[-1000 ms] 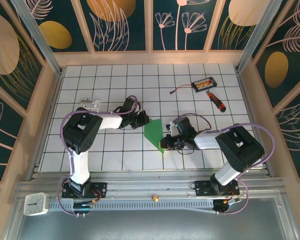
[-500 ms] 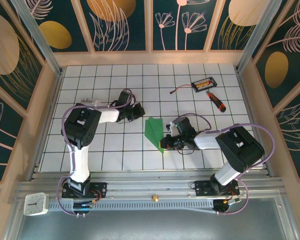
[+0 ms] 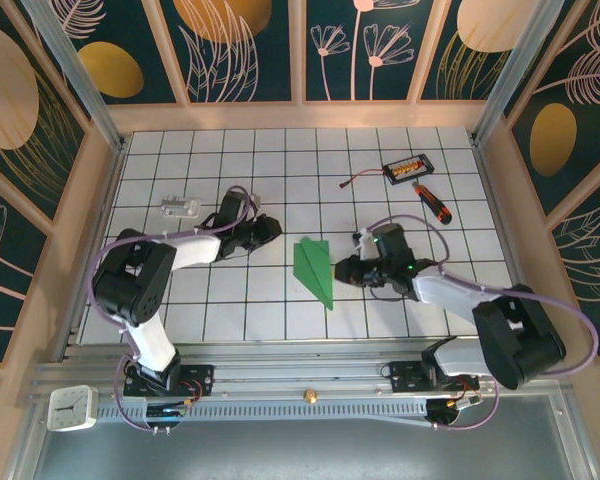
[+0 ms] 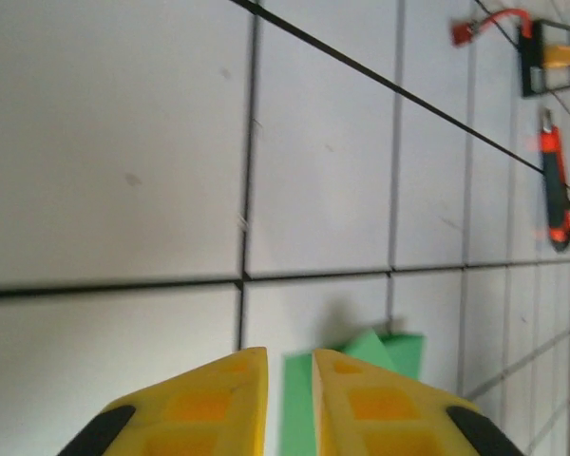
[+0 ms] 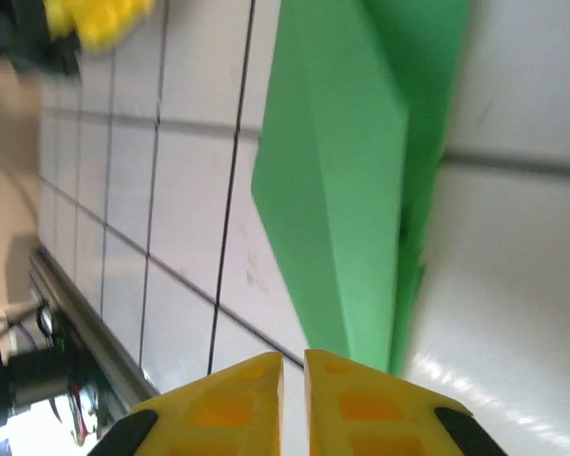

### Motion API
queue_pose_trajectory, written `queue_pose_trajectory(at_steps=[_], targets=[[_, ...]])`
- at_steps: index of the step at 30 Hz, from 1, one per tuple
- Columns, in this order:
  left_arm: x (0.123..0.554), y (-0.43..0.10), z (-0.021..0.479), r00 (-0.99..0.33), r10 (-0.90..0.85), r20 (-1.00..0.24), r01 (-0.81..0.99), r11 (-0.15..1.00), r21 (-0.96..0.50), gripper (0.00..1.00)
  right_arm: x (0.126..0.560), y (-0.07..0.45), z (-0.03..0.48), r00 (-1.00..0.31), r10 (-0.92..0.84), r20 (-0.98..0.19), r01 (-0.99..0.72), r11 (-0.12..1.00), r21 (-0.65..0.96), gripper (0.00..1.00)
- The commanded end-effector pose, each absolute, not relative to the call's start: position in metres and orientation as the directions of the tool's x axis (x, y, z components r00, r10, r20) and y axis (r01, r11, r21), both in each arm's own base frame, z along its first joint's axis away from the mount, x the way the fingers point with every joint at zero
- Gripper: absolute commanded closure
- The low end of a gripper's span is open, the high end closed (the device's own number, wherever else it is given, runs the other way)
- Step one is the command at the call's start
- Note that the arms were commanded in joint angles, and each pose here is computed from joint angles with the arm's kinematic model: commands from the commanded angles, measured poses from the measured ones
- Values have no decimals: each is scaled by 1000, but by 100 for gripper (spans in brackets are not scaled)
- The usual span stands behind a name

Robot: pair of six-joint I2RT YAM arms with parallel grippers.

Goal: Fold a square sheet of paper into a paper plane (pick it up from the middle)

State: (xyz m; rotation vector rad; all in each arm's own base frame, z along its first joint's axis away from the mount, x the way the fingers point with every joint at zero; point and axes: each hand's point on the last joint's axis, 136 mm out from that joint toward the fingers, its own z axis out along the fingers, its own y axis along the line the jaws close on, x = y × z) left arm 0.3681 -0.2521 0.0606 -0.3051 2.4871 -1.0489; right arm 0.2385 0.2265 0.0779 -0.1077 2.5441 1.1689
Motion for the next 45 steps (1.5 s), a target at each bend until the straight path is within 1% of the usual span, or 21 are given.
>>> queue_pose_trajectory(at_steps=[1, 3, 5, 7, 9, 11, 15, 18, 20, 22, 24, 31, 36, 42, 45], targets=[[338, -272, 71, -911, -313, -268, 13, 629, -777, 75, 260, 207, 71, -928, 162, -334, -125, 712, 691, 80], [324, -281, 72, -923, -291, -252, 26, 605, -796, 74, 270, 210, 68, -926, 182, -330, -106, 716, 690, 76], [313, -290, 66, -938, -257, -233, 35, 598, -801, 75, 279, 213, 65, -921, 197, -335, -96, 719, 688, 71], [308, -295, 64, -945, -241, -223, 38, 592, -805, 77, 284, 217, 64, -920, 194, -342, -105, 717, 689, 69], [305, -295, 49, -950, -237, -201, 19, 602, -799, 81, 285, 226, 62, -924, 171, -343, -125, 711, 692, 66], [303, -294, 43, -953, -236, -192, 10, 607, -795, 84, 282, 237, 57, -930, 140, -341, -145, 711, 688, 65], [300, -292, 35, -954, -238, -181, -4, 616, -788, 85, 278, 248, 46, -938, 112, -329, -157, 709, 688, 65], [299, -292, 35, -955, -235, -179, -4, 616, -787, 85, 281, 250, 41, -935, 103, -340, -164, 724, 670, 65], [299, -291, 35, -955, -235, -182, -3, 620, -785, 85, 284, 253, 41, -932, 97, -350, -175, 724, 667, 66], [300, -290, 34, -954, -235, -185, -2, 625, -781, 85, 286, 256, 42, -929, 92, -359, -189, 718, 670, 72], [300, -290, 34, -954, -233, -187, -1, 628, -778, 85, 286, 259, 44, -928, 85, -363, -197, 713, 672, 74], [301, -290, 33, -955, -224, -195, 6, 642, -767, 86, 292, 261, 45, -922, 69, -380, -217, 722, 657, 76], [301, -289, 33, -955, -220, -200, 10, 649, -761, 86, 294, 263, 41, -924, 52, -379, -226, 726, 650, 81], [304, -289, 37, -952, -222, -211, 18, 649, -761, 86, 292, 267, 37, -928, 39, -371, -236, 708, 665, 82], [305, -289, 40, -951, -219, -217, 22, 656, -755, 86, 291, 270, 42, -927, 36, -374, -247, 692, 679, 92]])
